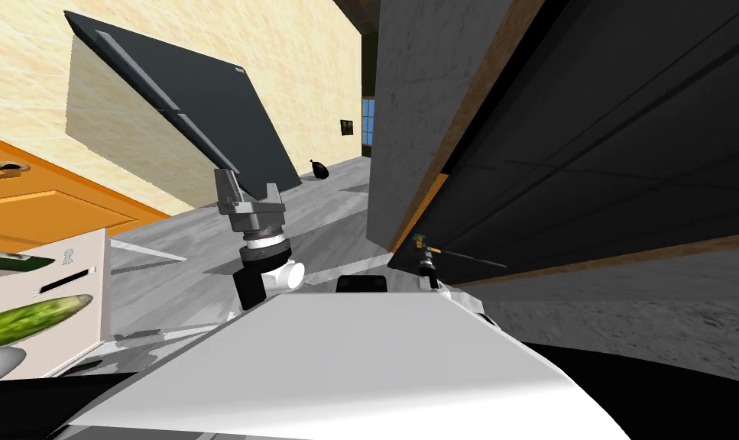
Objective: Pull the door open
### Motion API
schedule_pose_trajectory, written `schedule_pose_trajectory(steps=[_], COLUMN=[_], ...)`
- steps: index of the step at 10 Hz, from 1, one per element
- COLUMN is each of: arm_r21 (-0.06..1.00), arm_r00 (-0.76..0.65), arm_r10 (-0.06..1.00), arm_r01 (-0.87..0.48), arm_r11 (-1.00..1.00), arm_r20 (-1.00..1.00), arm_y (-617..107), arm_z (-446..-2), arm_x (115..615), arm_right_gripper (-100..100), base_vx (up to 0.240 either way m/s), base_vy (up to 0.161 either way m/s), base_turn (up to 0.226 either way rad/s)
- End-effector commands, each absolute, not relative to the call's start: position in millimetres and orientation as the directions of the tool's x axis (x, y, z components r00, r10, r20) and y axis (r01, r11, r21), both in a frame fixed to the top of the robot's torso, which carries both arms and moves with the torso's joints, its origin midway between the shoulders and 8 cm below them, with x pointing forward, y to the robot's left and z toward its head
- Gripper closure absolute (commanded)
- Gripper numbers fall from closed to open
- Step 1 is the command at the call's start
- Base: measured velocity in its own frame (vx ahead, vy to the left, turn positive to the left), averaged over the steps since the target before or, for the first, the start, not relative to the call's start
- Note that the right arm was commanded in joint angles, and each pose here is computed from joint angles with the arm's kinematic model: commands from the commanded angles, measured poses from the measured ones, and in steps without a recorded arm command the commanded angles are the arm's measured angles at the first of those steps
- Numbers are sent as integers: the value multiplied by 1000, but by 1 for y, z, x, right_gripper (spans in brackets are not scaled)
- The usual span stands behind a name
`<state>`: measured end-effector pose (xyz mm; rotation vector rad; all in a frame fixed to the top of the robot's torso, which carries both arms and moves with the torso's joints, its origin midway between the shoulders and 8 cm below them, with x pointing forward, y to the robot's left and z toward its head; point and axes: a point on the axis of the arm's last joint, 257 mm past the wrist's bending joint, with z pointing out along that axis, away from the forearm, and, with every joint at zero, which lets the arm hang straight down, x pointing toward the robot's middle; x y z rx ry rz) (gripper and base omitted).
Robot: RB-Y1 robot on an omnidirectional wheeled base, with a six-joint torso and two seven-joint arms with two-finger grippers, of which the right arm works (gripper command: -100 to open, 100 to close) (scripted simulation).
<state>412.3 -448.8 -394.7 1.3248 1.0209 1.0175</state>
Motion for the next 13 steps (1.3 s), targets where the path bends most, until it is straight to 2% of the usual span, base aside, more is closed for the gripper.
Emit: schedule_pose_trajectory(steps=[1,8,13], arm_r21=[1000,1000,1000], arm_r00=[244,192,145], arm_r10=[970,981,989], arm_r01=[4,0,2], arm_r11=[-2,0,1], arm_r20=[1,0,-1], arm_y=[-448,-442,-435], arm_z=[-394,-393,-394], arm_x=[413,416,410], arm_right_gripper=[100,100,100], base_vx=[-167,-229,-193], base_vy=[-18,-53,-31], base_turn=[120,148,90])
